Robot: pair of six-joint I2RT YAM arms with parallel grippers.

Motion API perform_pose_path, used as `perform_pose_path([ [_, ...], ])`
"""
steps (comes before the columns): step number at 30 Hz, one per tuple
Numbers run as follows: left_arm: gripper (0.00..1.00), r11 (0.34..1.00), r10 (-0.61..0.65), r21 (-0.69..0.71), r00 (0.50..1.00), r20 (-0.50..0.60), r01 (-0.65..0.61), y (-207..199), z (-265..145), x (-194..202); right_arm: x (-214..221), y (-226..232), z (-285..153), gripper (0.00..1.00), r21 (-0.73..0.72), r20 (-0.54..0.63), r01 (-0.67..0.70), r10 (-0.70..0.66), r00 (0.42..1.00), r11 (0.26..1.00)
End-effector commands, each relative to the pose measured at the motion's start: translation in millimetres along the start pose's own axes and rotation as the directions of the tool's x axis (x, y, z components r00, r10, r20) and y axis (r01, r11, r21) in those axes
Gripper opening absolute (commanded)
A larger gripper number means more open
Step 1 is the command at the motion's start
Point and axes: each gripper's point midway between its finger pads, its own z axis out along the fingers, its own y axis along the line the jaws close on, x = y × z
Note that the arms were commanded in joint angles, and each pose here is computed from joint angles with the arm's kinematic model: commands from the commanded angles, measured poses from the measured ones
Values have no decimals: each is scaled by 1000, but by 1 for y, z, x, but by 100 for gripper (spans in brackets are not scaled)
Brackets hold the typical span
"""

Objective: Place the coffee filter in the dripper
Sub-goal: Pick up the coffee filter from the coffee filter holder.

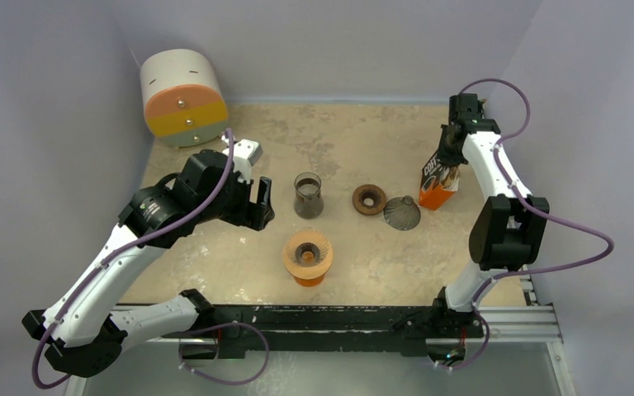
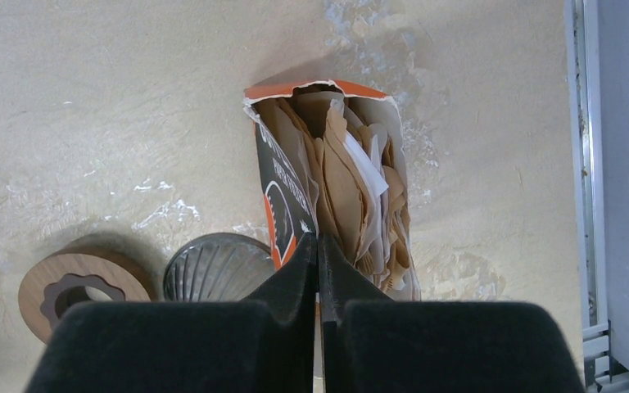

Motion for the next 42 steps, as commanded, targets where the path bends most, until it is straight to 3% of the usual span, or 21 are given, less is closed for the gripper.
perform_pose_path([
  [1,76,1000,2,-2,999,38,-2,1,-4,-6,-7,0,-3,0,11,13,2,-2,1000,1000],
  [10,76,1000,2,2,999,38,-2,0,-3,-7,-14,2,-12,10,0,33,-6,6,999,1000],
  [42,77,1000,-4,18,999,42,3,-4,-4,-9,-19,-6,-29,11,24,75,-35,33,997,999],
])
